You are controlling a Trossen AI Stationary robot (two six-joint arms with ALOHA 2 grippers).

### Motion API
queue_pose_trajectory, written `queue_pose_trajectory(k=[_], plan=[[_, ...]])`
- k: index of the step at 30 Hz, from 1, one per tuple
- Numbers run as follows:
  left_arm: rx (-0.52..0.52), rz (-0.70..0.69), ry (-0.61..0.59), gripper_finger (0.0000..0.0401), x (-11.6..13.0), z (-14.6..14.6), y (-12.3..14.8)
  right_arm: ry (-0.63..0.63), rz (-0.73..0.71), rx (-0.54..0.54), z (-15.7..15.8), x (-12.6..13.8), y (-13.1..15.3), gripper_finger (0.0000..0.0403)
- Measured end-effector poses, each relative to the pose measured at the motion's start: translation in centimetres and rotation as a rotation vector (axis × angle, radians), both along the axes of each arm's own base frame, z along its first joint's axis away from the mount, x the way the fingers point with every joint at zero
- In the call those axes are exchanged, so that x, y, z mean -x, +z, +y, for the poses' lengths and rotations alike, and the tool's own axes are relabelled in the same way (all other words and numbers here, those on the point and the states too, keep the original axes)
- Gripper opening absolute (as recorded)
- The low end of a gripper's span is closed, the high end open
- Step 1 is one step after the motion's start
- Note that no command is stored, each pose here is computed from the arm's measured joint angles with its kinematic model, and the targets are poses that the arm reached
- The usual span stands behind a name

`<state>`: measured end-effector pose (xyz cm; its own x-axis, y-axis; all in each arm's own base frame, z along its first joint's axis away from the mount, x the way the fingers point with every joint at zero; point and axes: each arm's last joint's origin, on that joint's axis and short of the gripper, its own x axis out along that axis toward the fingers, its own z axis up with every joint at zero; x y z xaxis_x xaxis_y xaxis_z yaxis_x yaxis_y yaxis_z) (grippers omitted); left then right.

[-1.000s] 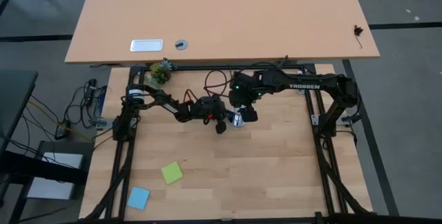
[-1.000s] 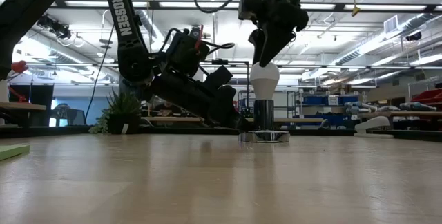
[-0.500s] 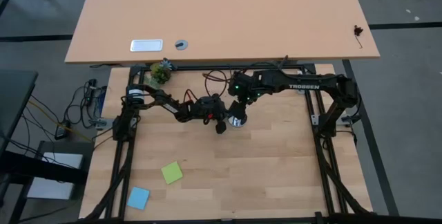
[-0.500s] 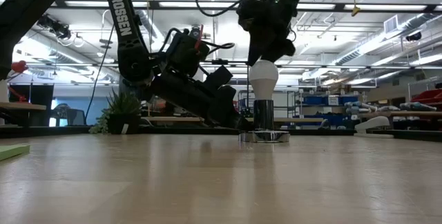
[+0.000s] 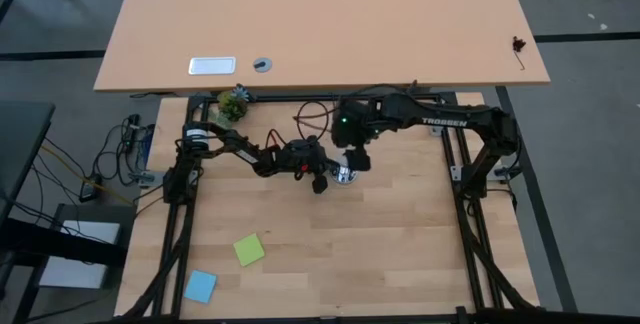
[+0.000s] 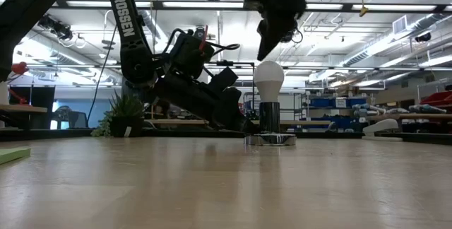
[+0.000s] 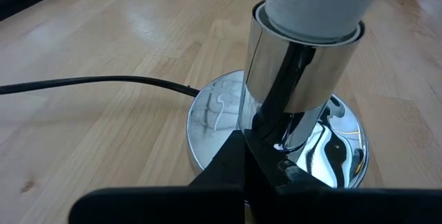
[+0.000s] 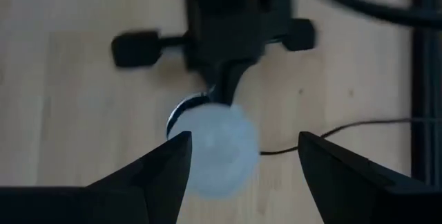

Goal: Screw lightbulb
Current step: Insert the lightbulb into the lamp

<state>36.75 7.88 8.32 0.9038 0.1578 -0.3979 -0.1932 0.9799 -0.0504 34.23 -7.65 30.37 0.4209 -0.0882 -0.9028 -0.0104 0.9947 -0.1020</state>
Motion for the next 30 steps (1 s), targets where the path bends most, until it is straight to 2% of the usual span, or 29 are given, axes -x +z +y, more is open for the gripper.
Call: queue_pose_trajectory(k=[5, 11, 16, 19, 25, 27, 30], plan=[[0.0, 0.0, 0.0, 0.0, 0.0, 0.0, 0.0, 0.104, 0.035, 0.021, 0.1, 0.2, -1.3, 0.027], [0.0, 0.001, 0.0, 0.0, 0.0, 0.0, 0.0, 0.128, 0.043, -0.006, 0.3, 0.3, -2.7, 0.0271], [0.0, 0.001, 0.0, 0.0, 0.0, 0.0, 0.0, 0.093, 0.03, -0.024, 0.6, 0.1, -2.7, 0.0258], [0.0, 0.001, 0.0, 0.0, 0.0, 0.0, 0.0, -0.012, 0.021, -0.068, 0.6, 0.1, -2.7, 0.0246], [0.0, 0.001, 0.0, 0.0, 0.0, 0.0, 0.0, -0.533, -0.017, -0.277, 0.4, 0.1, -2.7, 0.0232], [0.0, 0.001, 0.0, 0.0, 0.0, 0.0, 0.0, -0.587, -0.025, -0.302, 0.5, 0.1, -2.7, 0.0233], [0.0, 0.001, 0.0, 0.0, 0.0, 0.0, 0.0, -0.579, -0.048, -0.304, 0.5, -0.2, -2.7, 0.0239]])
